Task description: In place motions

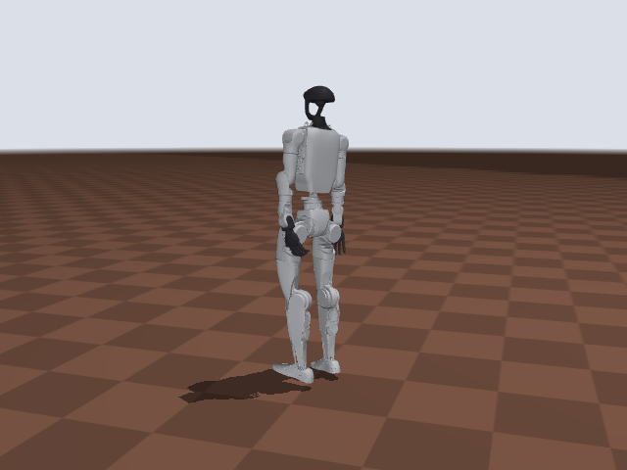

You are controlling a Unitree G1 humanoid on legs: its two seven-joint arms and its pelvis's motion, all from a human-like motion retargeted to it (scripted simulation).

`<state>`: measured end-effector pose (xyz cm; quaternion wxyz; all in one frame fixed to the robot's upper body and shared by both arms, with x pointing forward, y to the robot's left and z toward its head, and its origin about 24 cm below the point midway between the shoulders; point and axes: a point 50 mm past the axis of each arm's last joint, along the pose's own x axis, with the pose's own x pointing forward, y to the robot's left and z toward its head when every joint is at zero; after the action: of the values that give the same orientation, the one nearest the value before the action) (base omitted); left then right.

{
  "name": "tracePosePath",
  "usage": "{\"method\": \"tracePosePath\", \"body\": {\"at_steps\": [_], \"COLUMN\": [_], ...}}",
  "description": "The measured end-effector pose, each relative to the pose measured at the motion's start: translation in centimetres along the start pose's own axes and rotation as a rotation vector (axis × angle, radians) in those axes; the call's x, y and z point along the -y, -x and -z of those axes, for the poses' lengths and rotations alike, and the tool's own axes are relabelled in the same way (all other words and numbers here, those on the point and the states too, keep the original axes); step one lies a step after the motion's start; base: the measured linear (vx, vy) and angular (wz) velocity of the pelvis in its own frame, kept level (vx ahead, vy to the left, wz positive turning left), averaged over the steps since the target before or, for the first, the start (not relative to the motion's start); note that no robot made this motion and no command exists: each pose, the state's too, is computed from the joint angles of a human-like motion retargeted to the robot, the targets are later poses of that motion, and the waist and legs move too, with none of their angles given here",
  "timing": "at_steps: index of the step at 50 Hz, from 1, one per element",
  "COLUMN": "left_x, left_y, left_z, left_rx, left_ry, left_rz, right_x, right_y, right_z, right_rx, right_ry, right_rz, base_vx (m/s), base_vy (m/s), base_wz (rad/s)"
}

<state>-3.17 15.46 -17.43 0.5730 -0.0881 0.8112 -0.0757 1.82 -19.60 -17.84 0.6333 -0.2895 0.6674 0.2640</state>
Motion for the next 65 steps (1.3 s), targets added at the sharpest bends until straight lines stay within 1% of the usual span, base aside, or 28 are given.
{"method": "tracePosePath", "body": {"at_steps": [32, 52, 60, 65], "left_x": [-0.2, 0.6, 0.0, -0.4], "left_y": [0.1, 0.1, -0.1, -0.4], "left_z": [0.0, -0.9, -0.2, 0.7], "left_rx": [-0.009, 0.008, 0.016, 0.038], "left_ry": [-0.017, -0.061, -0.034, 0.028], "left_rz": [-0.011, 0.002, -0.006, -0.040], "right_x": [0.5, 1.1, 1.4, 2.5], "right_y": [0.1, 0.2, 0.4, 0.6], "right_z": [0.1, 1.4, -0.1, -3.5], "right_rx": [0.001, -0.057, -0.043, 0.044], "right_ry": [0.009, -0.008, -0.041, -0.084], "right_rz": [0.010, 0.052, 0.048, 0.045], "base_vx": [0.00, 0.02, 0.10, 0.10], "base_vy": [0.00, -0.02, -0.12, -0.16], "base_wz": [0.00, -0.01, 0.04, 0.02]}}
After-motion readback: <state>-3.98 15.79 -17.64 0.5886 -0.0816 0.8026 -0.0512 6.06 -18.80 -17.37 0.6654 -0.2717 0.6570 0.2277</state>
